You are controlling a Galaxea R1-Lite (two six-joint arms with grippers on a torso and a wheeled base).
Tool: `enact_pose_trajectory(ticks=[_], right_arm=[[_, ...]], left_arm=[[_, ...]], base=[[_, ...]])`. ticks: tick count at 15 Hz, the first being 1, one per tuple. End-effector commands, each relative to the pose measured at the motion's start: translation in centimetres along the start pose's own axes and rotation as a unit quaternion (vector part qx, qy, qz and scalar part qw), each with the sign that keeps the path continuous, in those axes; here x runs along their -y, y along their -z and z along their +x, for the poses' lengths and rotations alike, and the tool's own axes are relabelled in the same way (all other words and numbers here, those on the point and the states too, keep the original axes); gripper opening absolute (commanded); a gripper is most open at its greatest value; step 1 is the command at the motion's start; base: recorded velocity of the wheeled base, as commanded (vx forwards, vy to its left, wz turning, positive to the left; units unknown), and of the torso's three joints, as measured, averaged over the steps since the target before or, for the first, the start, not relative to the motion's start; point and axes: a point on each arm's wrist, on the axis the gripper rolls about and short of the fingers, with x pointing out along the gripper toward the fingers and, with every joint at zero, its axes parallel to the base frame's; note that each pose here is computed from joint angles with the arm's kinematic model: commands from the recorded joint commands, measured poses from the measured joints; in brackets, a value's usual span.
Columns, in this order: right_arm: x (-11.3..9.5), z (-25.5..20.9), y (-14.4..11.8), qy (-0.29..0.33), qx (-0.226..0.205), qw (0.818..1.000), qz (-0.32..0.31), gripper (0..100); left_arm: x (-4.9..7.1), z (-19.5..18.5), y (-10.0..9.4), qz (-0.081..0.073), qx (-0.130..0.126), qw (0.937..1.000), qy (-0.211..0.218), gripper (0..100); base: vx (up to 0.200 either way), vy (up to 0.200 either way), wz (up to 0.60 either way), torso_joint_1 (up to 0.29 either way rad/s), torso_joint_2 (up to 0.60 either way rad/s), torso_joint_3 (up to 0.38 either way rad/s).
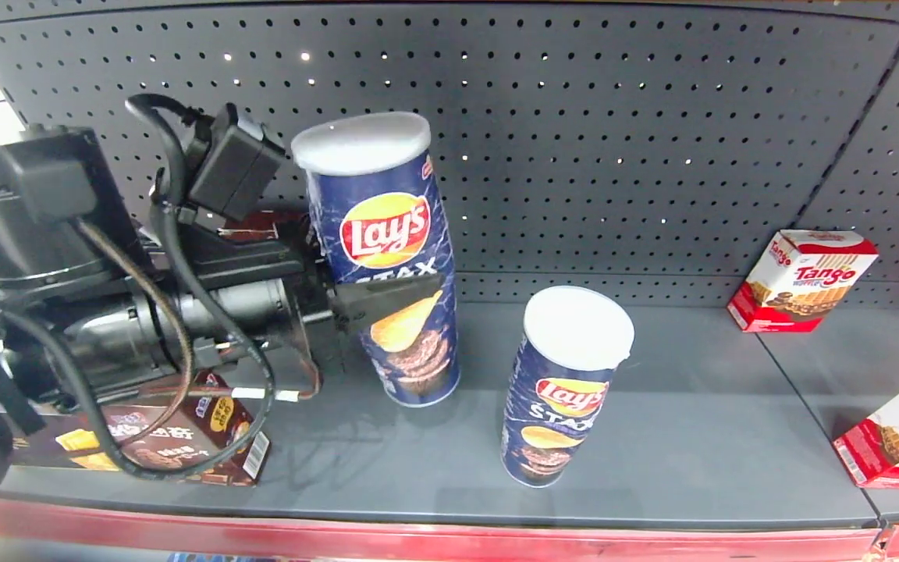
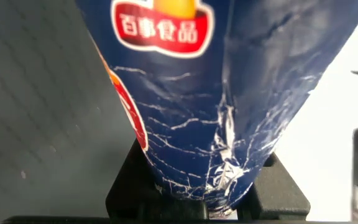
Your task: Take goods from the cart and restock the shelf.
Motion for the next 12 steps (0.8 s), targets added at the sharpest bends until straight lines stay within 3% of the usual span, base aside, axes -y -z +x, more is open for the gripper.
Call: enact_pose_trajectory(ticks=[1,4,7,8,10,12], right_arm=[[0.0,0.0,0.0,0.000,-0.002,1.000,0.000,100],[0.0,0.0,0.0,0.000,-0.002,1.000,-0.001,100],[0.0,0.0,0.0,0.000,-0.002,1.000,-0.001,100],[0.0,0.0,0.0,-0.001,-0.002,1.000,-0.001,100],[0.0,0.0,0.0,0.000,-0.002,1.000,0.000,100],[0.0,0.0,0.0,0.000,-0.002,1.000,-0.001,100]], left_arm=[[-1.9,2.9,0.6,-0.007,-0.001,1.0000,-0.002,0],[-3.8,4.2,2.0,-0.017,-0.018,0.9994,-0.025,0],[-4.7,5.7,3.0,-0.019,-0.025,0.9992,-0.024,0],[-4.9,6.8,2.3,-0.006,-0.014,0.9997,-0.017,0],[-5.9,8.7,3.3,0.012,-0.016,0.9997,-0.015,0],[-6.6,10.0,3.9,0.013,-0.017,0.9997,-0.014,0]], base=[[0.000,0.000,0.00,0.000,0.00,0.000],[0.000,0.000,0.00,0.000,0.00,0.000],[0.000,0.000,0.00,0.000,0.00,0.000],[0.000,0.000,0.00,0.000,0.00,0.000],[0.000,0.000,0.00,0.000,0.00,0.000],[0.000,0.000,0.00,0.000,0.00,0.000]])
